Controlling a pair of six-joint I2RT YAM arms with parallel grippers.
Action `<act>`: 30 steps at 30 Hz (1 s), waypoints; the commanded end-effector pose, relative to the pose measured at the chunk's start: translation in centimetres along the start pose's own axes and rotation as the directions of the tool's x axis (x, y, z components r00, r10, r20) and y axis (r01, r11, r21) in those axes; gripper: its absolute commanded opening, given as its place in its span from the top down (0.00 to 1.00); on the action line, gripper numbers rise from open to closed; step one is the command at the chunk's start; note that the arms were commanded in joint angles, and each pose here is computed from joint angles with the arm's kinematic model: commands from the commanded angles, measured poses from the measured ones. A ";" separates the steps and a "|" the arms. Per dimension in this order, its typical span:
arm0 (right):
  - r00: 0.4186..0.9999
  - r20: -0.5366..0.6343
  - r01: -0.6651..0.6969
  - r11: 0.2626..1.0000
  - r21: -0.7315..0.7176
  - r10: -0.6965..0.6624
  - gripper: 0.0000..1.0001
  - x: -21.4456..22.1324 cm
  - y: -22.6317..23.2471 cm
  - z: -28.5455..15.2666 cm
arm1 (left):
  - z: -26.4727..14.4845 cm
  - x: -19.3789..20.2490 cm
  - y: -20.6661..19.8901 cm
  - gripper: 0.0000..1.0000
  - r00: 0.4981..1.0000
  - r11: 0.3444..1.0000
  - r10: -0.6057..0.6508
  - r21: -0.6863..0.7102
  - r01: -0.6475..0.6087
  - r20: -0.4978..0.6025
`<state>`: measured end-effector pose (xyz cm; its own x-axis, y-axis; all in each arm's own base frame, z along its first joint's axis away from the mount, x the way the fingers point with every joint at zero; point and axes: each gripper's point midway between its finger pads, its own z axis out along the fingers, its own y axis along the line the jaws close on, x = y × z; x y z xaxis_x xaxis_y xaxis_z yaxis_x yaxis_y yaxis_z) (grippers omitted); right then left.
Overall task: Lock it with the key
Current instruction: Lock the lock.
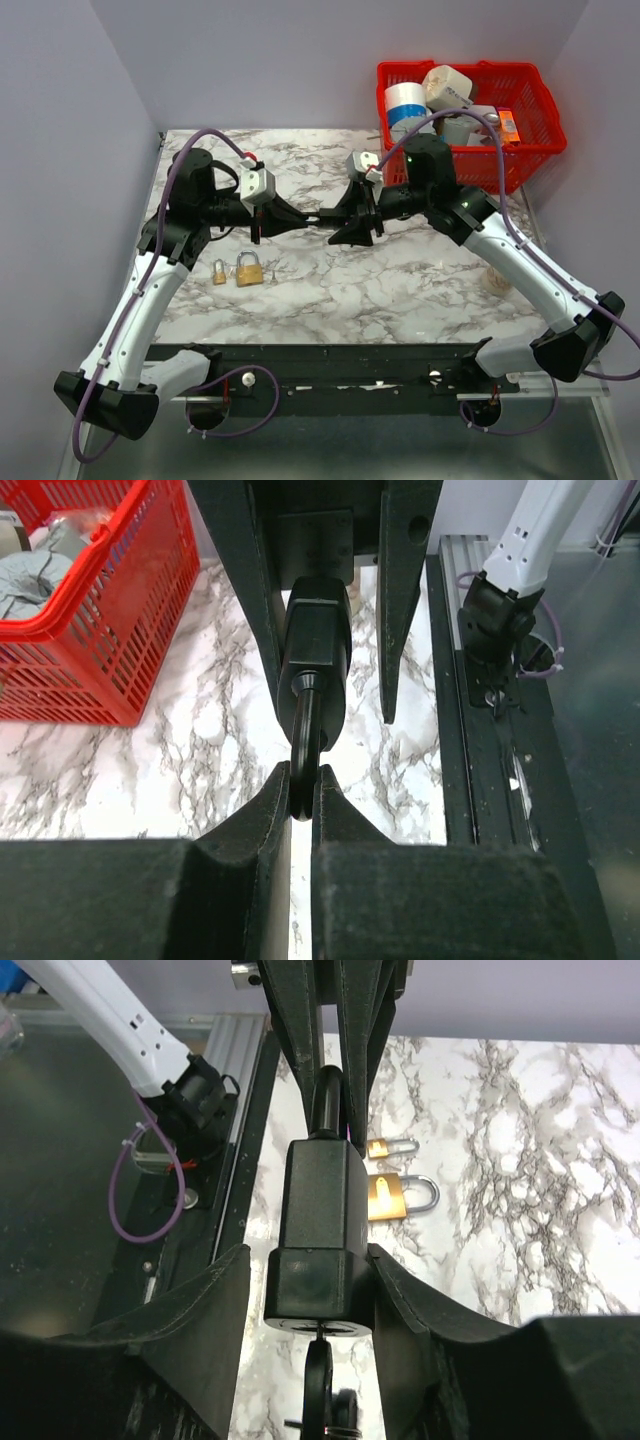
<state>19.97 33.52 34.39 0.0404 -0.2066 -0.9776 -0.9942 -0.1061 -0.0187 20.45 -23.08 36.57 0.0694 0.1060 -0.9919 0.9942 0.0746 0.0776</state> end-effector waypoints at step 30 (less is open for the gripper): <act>0.974 0.204 0.002 0.898 0.440 -0.102 0.99 -4.9 -8.3 -1.3 | -2.9 -2.4 10.8 0.11 0.526 0.553 -0.639 -0.139 0.821 0.562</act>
<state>26.32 33.70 31.34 -0.0598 -0.2185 -0.9740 -0.9719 0.2351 0.0069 30.17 -19.63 34.69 -0.5526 -0.3452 -0.7586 0.6405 0.4066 -0.6515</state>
